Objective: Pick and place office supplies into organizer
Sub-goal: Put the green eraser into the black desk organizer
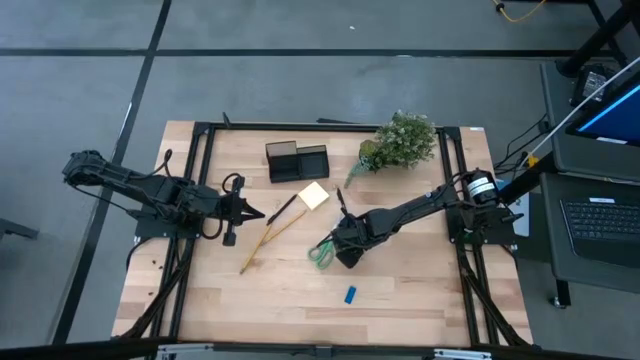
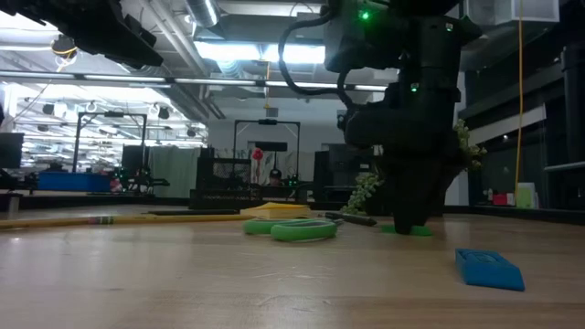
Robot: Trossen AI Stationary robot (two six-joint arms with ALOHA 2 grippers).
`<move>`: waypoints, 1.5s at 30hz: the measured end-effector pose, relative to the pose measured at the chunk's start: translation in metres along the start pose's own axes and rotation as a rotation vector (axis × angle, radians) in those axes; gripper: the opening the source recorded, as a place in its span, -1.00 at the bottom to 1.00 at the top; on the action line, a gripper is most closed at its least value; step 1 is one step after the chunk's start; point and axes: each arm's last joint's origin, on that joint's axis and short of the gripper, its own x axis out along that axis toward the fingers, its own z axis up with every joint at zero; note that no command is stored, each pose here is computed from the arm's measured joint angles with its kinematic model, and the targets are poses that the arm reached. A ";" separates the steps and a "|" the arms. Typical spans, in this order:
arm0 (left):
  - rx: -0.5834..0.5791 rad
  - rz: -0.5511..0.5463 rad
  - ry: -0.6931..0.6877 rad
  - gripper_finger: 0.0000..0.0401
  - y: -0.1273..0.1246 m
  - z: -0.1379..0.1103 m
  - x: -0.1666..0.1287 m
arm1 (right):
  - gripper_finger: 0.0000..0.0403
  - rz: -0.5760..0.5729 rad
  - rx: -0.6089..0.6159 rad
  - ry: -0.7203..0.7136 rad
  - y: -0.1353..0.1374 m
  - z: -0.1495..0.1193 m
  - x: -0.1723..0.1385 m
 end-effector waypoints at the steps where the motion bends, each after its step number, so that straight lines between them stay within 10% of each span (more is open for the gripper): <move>1: 0.000 0.000 0.000 -0.99 0.000 0.000 0.000 | -0.30 0.000 -0.015 0.000 0.000 0.000 0.000; 45: -0.002 0.000 0.000 -0.99 0.000 0.000 0.000 | -0.60 0.034 -0.120 -0.034 0.010 0.010 -0.013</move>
